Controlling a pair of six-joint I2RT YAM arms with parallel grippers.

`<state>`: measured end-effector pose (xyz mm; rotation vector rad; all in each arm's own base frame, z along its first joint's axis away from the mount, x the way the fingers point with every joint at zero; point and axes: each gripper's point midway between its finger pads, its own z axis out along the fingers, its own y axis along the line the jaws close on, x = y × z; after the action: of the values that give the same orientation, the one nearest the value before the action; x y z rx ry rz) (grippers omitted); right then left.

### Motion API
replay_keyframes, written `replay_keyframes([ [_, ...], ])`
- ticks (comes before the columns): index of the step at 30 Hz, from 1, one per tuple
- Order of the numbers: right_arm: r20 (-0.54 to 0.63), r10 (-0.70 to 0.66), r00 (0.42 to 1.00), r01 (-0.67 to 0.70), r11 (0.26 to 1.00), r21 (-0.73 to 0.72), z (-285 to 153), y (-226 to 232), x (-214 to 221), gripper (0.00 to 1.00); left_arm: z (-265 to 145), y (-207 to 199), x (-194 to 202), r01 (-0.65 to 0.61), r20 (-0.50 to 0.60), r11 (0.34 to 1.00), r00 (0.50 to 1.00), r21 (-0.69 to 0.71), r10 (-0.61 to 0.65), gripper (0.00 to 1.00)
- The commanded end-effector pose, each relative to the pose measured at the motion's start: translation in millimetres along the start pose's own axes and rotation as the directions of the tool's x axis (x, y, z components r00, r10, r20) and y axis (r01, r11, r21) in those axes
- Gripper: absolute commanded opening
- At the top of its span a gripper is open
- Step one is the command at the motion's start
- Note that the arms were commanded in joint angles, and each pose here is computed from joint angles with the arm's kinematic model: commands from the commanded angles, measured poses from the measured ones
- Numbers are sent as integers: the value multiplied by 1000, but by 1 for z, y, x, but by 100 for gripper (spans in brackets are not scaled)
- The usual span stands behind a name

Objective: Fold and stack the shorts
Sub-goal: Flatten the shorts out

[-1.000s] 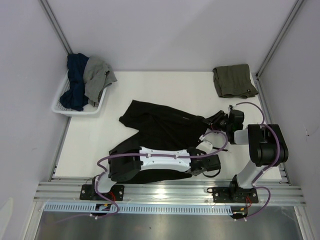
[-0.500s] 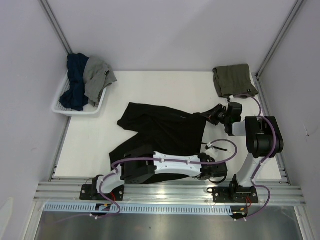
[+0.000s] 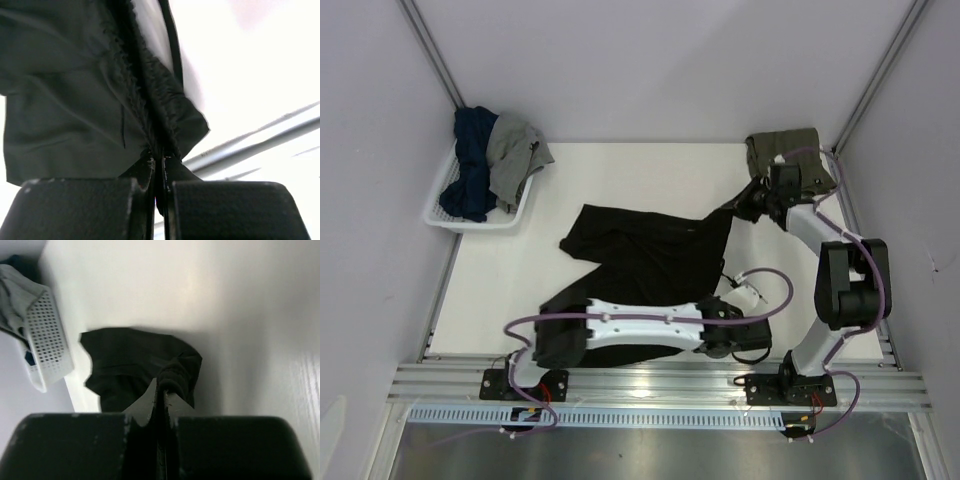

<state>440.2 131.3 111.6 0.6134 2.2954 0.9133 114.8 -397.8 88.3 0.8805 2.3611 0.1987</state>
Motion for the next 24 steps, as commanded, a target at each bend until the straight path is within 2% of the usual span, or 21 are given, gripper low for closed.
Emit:
replay_keyframes([
  [1,151,-111,982,94,989,118,-60,41,-56,0,-88,39,-28,17,110,990,993,143,-33,0],
  [5,236,-135,962,121,990,75,-113,96,-89,0,-137,70,-42,10,189,972,980,236,-56,0],
  [9,302,-114,947,95,992,78,-164,126,-105,0,-180,89,-47,2,238,938,967,347,-90,0],
  [13,352,-62,934,26,994,107,-215,135,-104,0,-214,100,-49,-36,290,886,950,462,-113,0],
  [14,398,-55,916,9,993,116,-234,138,-106,0,-223,99,-48,-59,302,866,947,496,-109,0],
  [18,466,-22,885,-17,997,78,-288,157,-96,0,-264,126,-49,-81,380,812,907,578,-180,0],
  [21,508,-10,861,2,1000,16,-327,173,-82,0,-278,152,-48,-84,434,817,876,570,-212,0],
  [24,558,13,830,15,999,-46,-362,185,-69,0,-299,181,-47,-105,508,804,820,585,-263,0],
])
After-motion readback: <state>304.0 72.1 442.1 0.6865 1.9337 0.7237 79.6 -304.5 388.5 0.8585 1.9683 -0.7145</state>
